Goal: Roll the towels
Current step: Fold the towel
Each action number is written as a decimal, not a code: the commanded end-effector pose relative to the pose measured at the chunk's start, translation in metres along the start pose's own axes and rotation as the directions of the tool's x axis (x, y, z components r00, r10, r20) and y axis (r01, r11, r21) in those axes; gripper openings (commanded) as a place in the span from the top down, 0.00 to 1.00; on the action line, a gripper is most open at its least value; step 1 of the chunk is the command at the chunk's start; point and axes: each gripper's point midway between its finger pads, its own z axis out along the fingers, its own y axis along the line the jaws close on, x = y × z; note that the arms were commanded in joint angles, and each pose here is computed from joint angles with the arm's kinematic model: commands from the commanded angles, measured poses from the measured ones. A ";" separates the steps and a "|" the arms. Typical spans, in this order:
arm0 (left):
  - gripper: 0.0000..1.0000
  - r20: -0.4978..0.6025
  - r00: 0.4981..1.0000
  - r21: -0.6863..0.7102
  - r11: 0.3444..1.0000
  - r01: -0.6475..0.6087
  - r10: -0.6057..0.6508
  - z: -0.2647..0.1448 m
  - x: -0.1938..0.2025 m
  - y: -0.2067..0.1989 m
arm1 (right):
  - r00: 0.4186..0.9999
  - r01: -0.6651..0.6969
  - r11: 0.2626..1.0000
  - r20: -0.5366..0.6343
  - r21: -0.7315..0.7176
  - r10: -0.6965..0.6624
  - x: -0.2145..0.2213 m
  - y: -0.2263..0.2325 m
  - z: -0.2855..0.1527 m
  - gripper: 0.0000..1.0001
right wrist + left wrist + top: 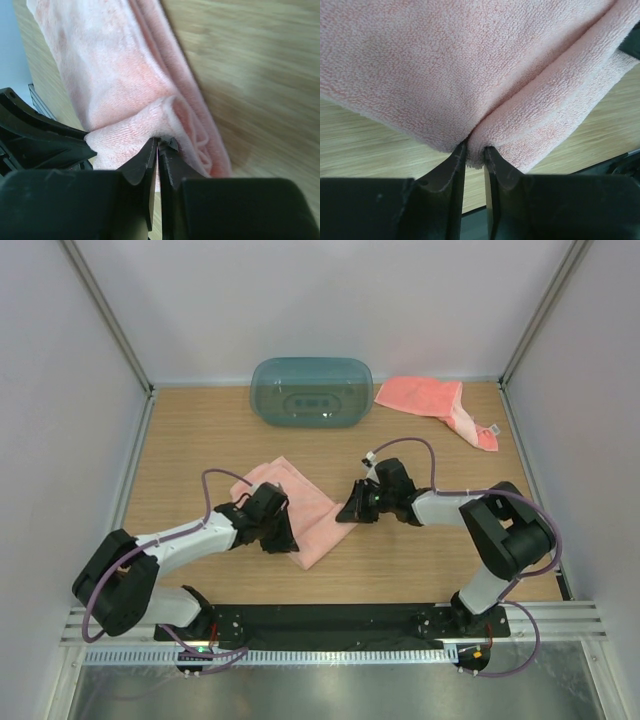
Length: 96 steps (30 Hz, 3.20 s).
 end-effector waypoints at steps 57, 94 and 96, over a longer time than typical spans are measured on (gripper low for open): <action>0.33 0.079 0.804 -0.245 0.794 -0.557 0.589 0.003 0.053 0.000 | 0.995 0.102 0.987 0.003 0.122 -0.103 -0.016 0.043 -0.028 0.35; 0.95 -0.110 0.944 0.283 0.920 -0.272 0.313 -0.006 0.084 -0.134 | 0.984 0.008 0.993 0.175 0.115 -0.028 -0.007 0.023 -0.131 0.11; 0.96 -0.153 0.950 0.340 0.918 -0.207 0.271 -0.011 0.089 -0.132 | 0.983 0.015 0.993 0.178 0.113 -0.035 -0.007 0.028 -0.138 0.11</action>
